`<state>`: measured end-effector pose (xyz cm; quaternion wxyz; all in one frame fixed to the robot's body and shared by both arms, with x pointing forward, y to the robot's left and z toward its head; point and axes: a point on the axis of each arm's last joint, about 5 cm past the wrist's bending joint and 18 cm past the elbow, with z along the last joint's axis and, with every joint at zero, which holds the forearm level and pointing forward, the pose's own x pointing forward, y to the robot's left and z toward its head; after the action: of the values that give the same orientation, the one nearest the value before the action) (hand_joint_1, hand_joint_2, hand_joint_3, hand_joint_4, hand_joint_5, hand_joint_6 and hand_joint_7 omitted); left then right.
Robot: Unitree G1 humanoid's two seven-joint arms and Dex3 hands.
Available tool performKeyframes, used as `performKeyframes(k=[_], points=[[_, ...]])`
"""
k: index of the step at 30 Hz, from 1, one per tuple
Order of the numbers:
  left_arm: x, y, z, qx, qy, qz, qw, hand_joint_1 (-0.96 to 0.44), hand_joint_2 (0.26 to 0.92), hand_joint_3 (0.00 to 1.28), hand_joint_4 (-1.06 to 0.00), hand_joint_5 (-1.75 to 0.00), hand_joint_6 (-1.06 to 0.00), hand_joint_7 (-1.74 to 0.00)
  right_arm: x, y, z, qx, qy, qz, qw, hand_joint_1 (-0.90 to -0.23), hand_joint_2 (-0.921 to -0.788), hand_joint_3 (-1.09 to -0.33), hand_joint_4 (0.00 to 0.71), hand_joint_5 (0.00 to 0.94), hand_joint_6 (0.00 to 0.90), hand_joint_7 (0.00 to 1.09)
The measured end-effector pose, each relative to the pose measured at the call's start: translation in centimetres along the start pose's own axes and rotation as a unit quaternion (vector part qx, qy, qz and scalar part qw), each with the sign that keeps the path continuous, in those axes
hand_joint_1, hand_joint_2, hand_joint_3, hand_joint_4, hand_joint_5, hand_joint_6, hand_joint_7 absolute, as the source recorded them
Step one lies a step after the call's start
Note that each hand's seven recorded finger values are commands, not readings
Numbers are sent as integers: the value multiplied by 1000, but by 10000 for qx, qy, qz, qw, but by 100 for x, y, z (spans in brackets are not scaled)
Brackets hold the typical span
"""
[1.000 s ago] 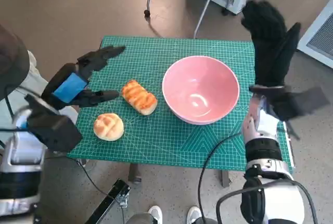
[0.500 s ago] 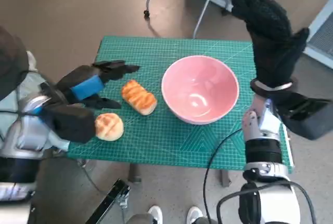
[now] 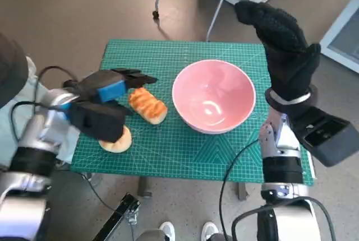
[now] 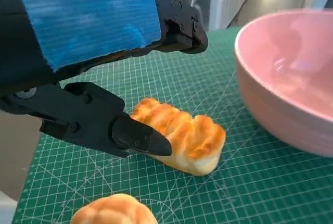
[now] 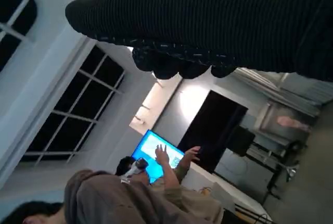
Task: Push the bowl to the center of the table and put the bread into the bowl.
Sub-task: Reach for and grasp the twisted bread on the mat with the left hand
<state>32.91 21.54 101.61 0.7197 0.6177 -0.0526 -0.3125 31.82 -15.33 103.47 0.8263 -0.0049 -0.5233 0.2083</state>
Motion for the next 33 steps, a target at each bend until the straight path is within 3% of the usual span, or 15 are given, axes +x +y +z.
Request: performKeyframes(k=[19,25,31,32,33], points=[[360,-253,92,581,422,-474,9963,-108,860,15,-339,-25,-396,-172,-52,-6,19,-59,114,-4,9999,-670,-921,-762,359,18,10,973],[401,-351,77,701,555,-643,9939,-88,880,18,-405,-44,-462,-201,-93,-2,14,-56,169,-36,9998,-670,-921,-765,359,19,12,969],[451,-396,101,916,620,-686,9915,-83,912,46,-532,-85,-598,-280,-100,0,13,-59,180,-54,9998,-669,-921,-767,359,19,11,961],[457,-392,106,949,629,-693,9911,-179,915,115,-586,-110,-560,-689,-100,0,13,-59,179,-53,9998,-668,-921,-768,358,19,8,959],[463,-387,110,989,645,-715,9904,-239,917,167,-621,-125,-526,-961,-100,1,13,-60,177,-54,9998,-667,-921,-769,357,19,7,957]])
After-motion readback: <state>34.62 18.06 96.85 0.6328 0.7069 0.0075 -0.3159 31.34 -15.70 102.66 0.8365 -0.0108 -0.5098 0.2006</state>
